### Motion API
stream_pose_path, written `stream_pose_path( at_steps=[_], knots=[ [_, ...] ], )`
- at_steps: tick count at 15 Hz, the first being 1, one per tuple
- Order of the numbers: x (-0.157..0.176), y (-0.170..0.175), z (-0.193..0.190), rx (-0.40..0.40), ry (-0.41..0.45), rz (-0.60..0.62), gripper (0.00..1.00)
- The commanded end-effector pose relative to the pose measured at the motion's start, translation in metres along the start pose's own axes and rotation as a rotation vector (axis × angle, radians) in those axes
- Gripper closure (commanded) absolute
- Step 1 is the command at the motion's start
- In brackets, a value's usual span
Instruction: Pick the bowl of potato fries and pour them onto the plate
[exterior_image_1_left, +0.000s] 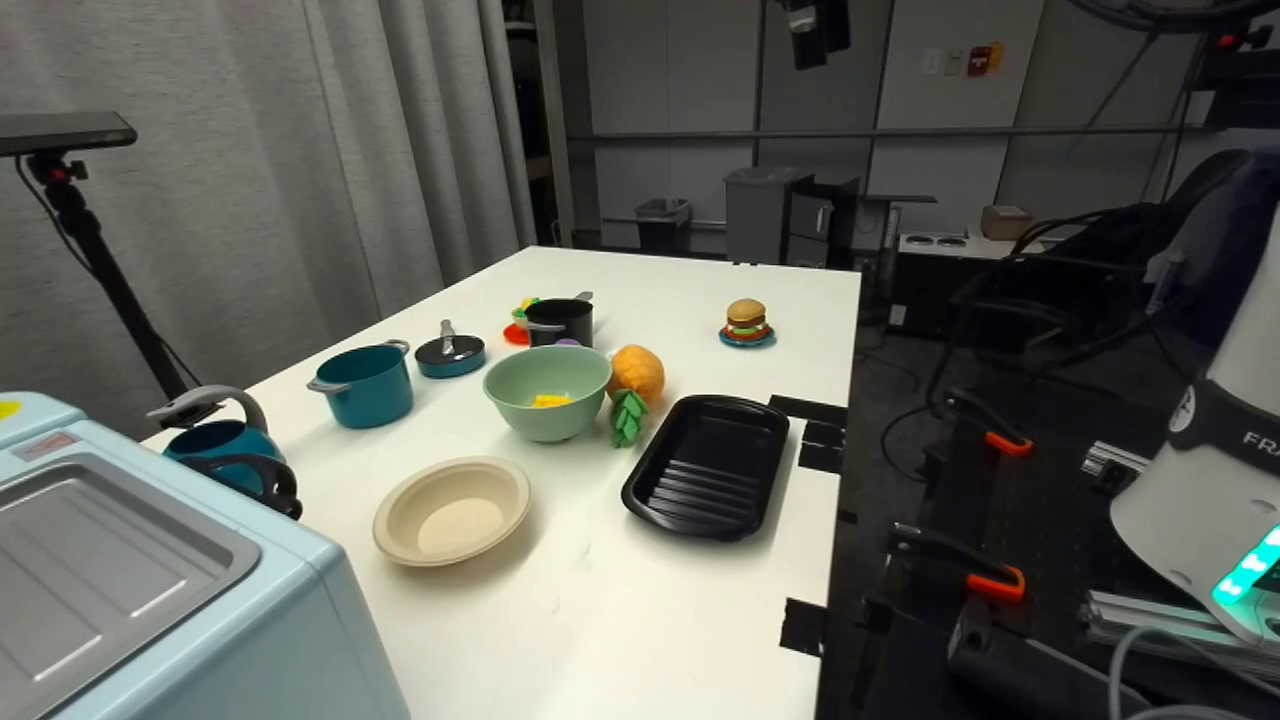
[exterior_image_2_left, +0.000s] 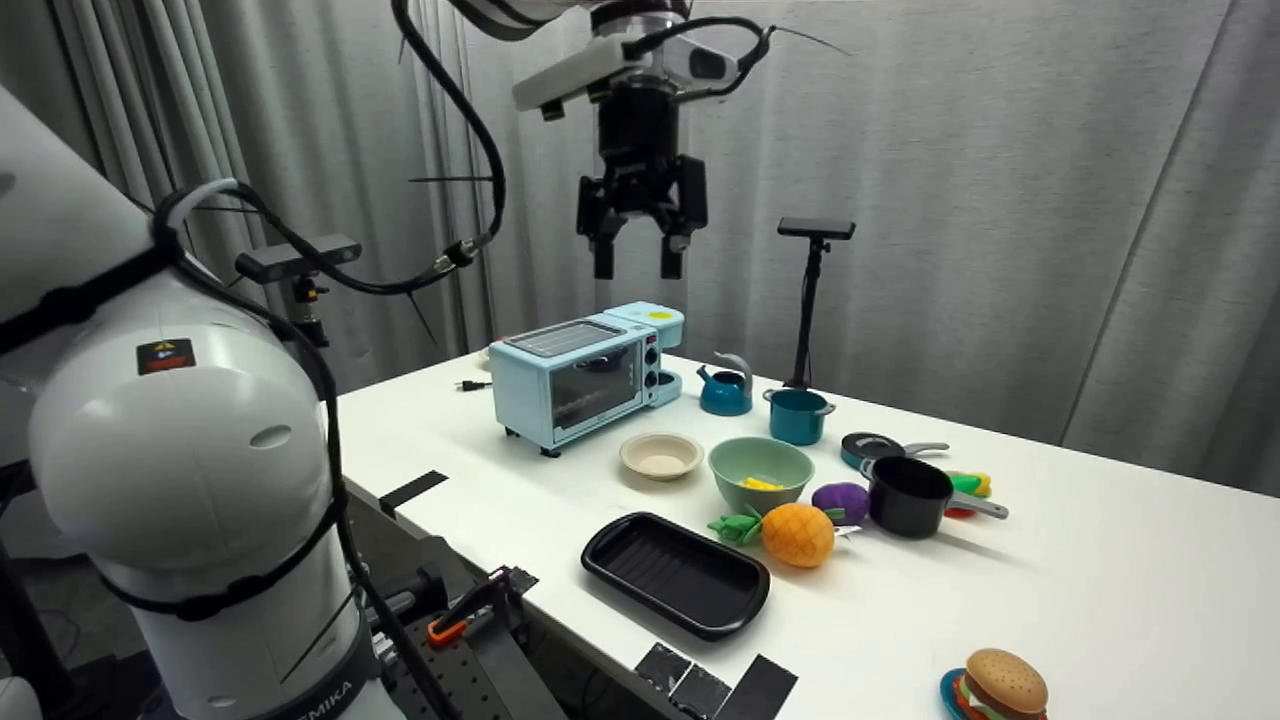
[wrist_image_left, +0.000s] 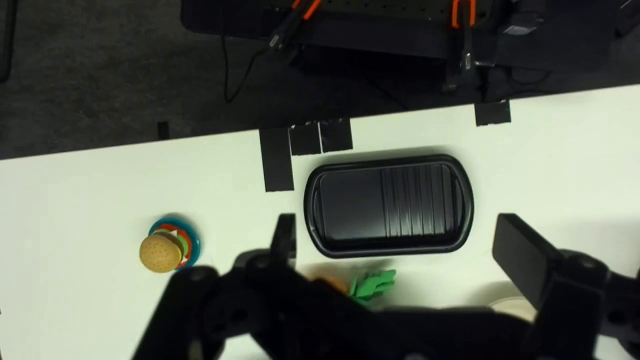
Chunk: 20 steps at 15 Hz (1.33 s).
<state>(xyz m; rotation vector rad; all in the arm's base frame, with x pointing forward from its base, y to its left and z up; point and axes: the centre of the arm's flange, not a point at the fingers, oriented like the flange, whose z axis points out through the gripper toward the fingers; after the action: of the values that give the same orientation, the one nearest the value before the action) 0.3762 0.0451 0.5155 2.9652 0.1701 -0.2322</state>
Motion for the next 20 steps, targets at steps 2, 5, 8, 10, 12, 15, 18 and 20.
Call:
stream_pose_path(
  at_steps=[2, 5, 8, 10, 12, 15, 18, 20],
  knots=[
    [0.033, 0.017, -0.010, 0.008, -0.003, 0.007, 0.00],
    [0.048, 0.020, -0.003, 0.014, -0.028, 0.008, 0.00],
    [0.041, 0.018, -0.007, 0.011, -0.016, 0.005, 0.00],
    [0.057, 0.017, 0.002, 0.019, 0.005, 0.006, 0.00],
    [0.077, 0.016, 0.012, 0.034, 0.047, -0.008, 0.00],
    [0.113, 0.016, 0.030, 0.059, 0.103, -0.026, 0.00],
    [0.150, 0.015, 0.057, 0.071, 0.132, -0.036, 0.00],
    [0.171, 0.016, 0.074, 0.071, 0.142, -0.043, 0.00]
  ],
)
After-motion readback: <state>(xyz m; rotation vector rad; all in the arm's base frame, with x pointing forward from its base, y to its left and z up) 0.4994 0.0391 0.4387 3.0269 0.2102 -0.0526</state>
